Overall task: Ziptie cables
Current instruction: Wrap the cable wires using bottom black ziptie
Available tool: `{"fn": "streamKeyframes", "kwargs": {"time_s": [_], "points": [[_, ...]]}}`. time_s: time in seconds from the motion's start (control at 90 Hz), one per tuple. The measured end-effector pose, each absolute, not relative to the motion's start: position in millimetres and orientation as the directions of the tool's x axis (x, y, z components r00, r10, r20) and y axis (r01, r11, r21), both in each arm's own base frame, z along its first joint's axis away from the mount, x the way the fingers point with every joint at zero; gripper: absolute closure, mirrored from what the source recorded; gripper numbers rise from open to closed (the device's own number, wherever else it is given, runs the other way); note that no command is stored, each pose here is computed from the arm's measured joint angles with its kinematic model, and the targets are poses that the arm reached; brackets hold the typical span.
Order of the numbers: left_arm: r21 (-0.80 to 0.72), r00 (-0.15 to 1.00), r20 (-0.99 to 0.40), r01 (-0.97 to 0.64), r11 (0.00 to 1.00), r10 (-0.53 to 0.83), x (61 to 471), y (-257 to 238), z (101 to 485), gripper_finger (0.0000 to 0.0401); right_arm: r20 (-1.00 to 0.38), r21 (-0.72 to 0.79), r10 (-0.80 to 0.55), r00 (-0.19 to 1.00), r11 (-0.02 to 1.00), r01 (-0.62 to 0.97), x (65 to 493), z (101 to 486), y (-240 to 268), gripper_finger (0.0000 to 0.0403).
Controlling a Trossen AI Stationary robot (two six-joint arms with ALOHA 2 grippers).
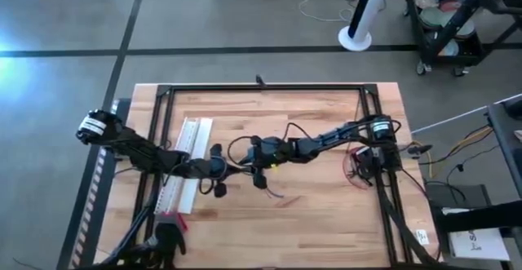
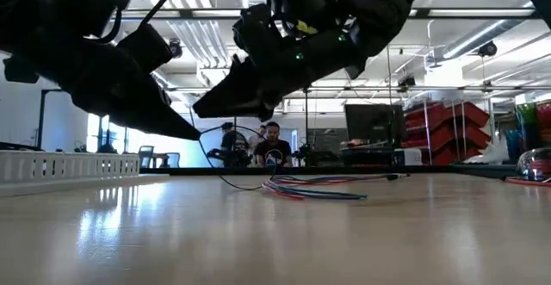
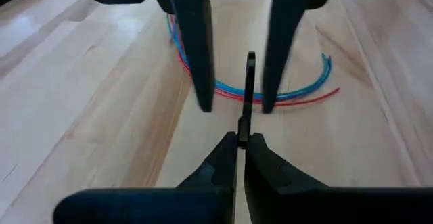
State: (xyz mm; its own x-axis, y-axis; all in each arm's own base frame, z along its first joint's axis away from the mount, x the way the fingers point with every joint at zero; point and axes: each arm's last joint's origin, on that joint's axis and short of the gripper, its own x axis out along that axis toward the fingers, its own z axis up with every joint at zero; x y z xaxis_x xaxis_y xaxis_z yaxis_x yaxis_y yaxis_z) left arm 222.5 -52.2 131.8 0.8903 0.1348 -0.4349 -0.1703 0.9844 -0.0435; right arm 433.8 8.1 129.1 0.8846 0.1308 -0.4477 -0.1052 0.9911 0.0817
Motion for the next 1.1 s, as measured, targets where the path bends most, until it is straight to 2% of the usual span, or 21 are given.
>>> {"fn": "streamKeyframes", "kwargs": {"time_s": [0.211, 0.389, 0.644, 0.8, 1.1], "points": [[-0.042, 0.892, -0.432, -0.169, 0.985, 0.134, 223, -52, 132, 0.0401, -0.402, 0.064, 0.091, 0.911, 0.995, -0.071, 437, 128, 8, 0.0333], [-0.039, 0.888, -0.440, -0.165, 0.985, 0.132, 222, -52, 131, 0.0401, -0.412, 0.082, 0.103, 0.905, 0.994, -0.076, 441, 110, 12, 0.0342], [-0.039, 0.889, -0.438, -0.167, 0.985, 0.134, 222, -52, 131, 0.0401, -0.404, 0.077, 0.117, 0.907, 0.993, -0.094, 442, 117, 17, 0.0350], [-0.036, 0.887, -0.440, -0.170, 0.985, 0.137, 222, -52, 131, 0.0401, -0.394, 0.070, 0.118, 0.911, 0.993, -0.098, 440, 127, 17, 0.0336], [-0.036, 0.887, -0.441, -0.170, 0.985, 0.137, 222, -52, 131, 0.0401, -0.421, 0.084, 0.121, 0.899, 0.992, -0.094, 440, 117, 19, 0.0306]]}}
